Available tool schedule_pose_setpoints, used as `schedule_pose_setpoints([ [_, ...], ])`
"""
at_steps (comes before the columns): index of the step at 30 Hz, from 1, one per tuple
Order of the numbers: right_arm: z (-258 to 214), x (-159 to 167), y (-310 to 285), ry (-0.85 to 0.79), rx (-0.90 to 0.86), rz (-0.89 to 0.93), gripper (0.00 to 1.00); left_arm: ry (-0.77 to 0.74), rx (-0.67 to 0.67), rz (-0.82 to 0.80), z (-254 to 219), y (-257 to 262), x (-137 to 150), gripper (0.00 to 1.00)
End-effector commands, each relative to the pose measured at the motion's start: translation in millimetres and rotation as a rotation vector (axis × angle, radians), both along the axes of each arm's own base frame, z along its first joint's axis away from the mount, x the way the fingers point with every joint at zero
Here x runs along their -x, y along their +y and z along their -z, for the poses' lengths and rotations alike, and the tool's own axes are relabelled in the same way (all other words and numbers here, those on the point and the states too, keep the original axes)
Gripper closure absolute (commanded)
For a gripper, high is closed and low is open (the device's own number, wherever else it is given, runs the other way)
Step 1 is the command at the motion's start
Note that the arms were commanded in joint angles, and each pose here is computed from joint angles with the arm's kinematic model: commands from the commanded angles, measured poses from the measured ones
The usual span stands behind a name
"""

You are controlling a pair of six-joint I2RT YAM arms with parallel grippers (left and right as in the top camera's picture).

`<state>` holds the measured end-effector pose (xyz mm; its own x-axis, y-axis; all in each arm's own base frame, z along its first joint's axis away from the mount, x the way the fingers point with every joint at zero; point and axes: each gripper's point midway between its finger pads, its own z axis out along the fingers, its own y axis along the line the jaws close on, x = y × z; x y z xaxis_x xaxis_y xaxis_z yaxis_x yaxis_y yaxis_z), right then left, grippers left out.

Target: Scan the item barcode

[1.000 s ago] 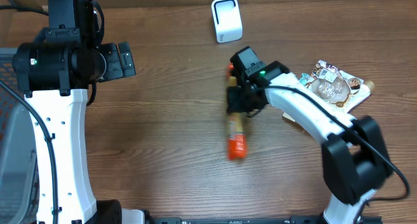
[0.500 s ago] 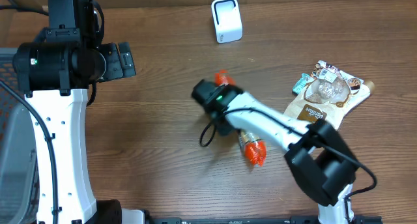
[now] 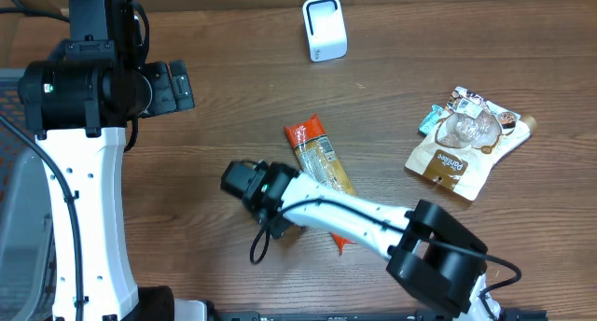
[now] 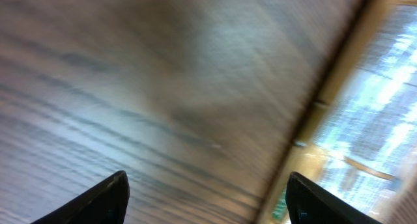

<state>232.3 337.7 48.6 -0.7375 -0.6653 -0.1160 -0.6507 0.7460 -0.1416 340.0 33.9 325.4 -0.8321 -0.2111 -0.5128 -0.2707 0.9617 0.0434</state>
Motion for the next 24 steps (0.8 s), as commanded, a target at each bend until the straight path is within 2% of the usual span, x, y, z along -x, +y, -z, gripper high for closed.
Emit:
schedule_pose_setpoints([
  [1,-28,-41,-15,-0.040,-0.055,0.116,0.24,-0.011,0.007,-0.008,-3,1,1,0.00],
  [4,-39,-60,-32,-0.006,-0.107,0.174,0.21,-0.011,0.007,-0.008,-3,1,0,0.00],
  [8,-36,-76,-53,0.148,-0.221,0.159,0.21,-0.011,0.007,-0.008,-3,1,1,0.00],
  [13,-37,-100,-89,0.239,-0.330,0.238,0.21,-0.011,0.007,-0.008,-3,1,1,0.00],
  [18,-39,-104,-108,0.358,-0.492,0.260,0.25,-0.011,0.007,-0.008,-3,1,1,0.00],
  [20,-32,-102,-114,0.377,-0.496,0.280,0.32,-0.011,0.007,-0.008,-3,1,0,0.00],
  [24,-7,-86,-116,0.411,-0.476,0.282,0.34,-0.011,0.007,-0.008,-3,1,0,0.00],
])
